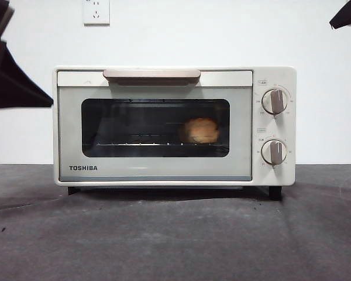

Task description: The left arm flap open the oven, the right arm pick bread and place it into oven, the left arm flap close the oven

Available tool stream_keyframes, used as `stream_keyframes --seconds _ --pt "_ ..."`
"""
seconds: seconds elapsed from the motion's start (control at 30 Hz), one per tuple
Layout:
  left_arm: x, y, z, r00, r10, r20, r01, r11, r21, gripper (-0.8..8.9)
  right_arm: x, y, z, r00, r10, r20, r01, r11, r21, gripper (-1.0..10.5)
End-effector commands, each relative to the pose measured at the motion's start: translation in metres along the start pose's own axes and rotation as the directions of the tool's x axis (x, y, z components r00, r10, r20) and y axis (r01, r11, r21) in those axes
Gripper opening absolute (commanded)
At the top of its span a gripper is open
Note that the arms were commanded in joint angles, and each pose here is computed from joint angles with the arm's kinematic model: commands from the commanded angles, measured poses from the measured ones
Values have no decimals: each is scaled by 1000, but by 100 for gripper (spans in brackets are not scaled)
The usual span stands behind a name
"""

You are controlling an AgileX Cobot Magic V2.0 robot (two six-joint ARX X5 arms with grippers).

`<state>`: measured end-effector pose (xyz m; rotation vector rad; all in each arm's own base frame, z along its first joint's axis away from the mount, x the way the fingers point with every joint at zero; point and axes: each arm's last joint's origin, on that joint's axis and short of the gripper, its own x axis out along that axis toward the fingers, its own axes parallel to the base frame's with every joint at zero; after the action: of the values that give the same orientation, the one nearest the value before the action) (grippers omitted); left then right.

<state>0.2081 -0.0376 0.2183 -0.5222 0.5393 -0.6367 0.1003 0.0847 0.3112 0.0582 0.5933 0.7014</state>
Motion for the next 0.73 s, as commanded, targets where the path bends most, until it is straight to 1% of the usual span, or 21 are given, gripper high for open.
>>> stream_keyframes --seconds 0.03,0.17,0.33,0.5,0.73 --pt "-9 -16 10 999 40 -10 -38 992 120 16 -3 2 6 999 9 35 -9 1000 4 442" --pt "-24 -40 22 995 97 -15 -92 974 208 16 -2 2 7 999 6 44 -6 1000 3 442" --pt "-46 -70 35 992 129 -2 -123 950 288 16 -3 2 8 999 -18 52 18 1000 4 442" --pt "-67 -93 42 987 161 -3 -150 928 342 16 -3 1 8 998 -31 55 30 1000 4 442" --pt "-91 -113 42 988 151 -33 -127 914 384 16 -3 1 8 998 -40 58 40 999 4 442"
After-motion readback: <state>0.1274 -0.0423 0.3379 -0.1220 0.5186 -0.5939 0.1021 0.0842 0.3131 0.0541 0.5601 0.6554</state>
